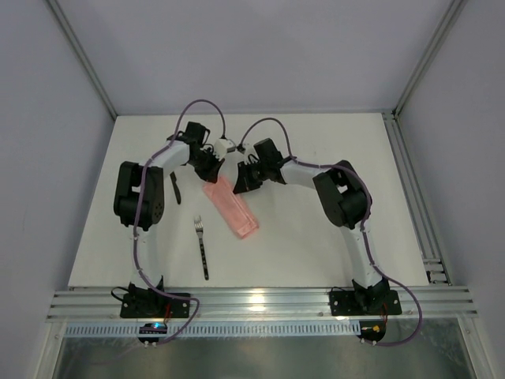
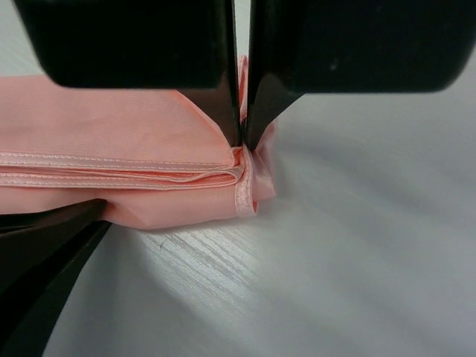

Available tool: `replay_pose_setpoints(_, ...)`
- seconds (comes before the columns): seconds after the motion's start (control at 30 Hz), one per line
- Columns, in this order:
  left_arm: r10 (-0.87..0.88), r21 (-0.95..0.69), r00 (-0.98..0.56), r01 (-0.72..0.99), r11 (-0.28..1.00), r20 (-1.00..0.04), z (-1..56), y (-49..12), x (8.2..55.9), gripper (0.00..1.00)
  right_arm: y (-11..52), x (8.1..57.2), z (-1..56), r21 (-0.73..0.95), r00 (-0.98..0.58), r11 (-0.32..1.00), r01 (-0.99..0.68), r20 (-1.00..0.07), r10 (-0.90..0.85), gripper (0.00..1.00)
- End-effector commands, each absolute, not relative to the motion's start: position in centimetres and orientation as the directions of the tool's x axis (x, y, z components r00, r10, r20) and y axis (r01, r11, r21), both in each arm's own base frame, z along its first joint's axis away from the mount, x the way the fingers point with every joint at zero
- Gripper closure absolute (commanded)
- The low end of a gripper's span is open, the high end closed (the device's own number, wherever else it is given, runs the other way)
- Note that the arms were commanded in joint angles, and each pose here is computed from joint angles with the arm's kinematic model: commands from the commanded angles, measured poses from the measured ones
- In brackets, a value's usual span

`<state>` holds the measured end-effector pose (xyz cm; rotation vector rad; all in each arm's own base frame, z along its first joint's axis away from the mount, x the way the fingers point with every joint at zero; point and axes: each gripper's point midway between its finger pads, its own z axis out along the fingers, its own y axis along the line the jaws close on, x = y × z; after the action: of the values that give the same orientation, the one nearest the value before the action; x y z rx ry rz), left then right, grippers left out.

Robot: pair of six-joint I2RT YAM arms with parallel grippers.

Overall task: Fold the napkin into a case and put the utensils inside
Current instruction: Stuff the top corner of the smaller-rectangle-folded napkin into the folded napkin.

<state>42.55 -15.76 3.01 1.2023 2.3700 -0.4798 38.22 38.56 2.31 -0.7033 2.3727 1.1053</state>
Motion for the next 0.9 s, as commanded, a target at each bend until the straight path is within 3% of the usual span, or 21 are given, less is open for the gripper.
replay_pose_setpoints(0.0, 0.666, -0.055, -0.514, 0.812, 0.582, -0.541, 4.1, -16.0, 44.3, 1.00, 38.7, 36.7, 4.7, 0.565, -0.764, 0.543, -0.621, -0.590, -0.260, 0.87)
replay_pose_setpoints(0.03, 0.668, -0.051, -0.512, 0.812, 0.581, -0.539, 3.9, -16.1, 44.4, 1.00, 38.2, 36.1, 5.1, 0.566, -0.766, 0.547, -0.617, -0.592, -0.251, 0.77)
replay_pose_setpoints(0.13, 0.682, -0.039, -0.487, 0.828, 0.560, -0.545, 4.0, -16.8, 44.4, 1.00, 37.2, 35.6, 6.0, 0.559, -0.769, 0.580, -0.593, -0.606, -0.202, 0.61)
replay_pose_setpoints(0.23, 0.691, -0.040, -0.480, 0.835, 0.548, -0.540, 3.9, -17.0, 44.1, 1.00, 35.7, 35.6, 6.4, 0.535, -0.774, 0.632, -0.560, -0.611, -0.169, 0.57)
replay_pose_setpoints(0.6, 0.698, -0.027, -0.480, 0.833, 0.553, -0.532, 3.6, -17.1, 44.1, 1.00, 35.6, 34.2, 5.9, 0.573, -0.776, 0.598, -0.561, -0.616, -0.136, 0.44)
replay_pose_setpoints(0.8, 0.695, -0.018, -0.484, 0.827, 0.562, -0.532, 3.7, -17.0, 44.4, 0.99, 35.6, 33.3, 3.0, 0.573, -0.807, 0.623, -0.532, -0.566, -0.168, 0.44)
replay_pose_setpoints(0.87, 0.690, -0.016, -0.490, 0.821, 0.571, -0.532, 3.7, -16.9, 44.5, 0.98, 35.7, 32.5, 2.4, 0.590, -0.819, 0.616, -0.523, -0.547, -0.171, 0.48)
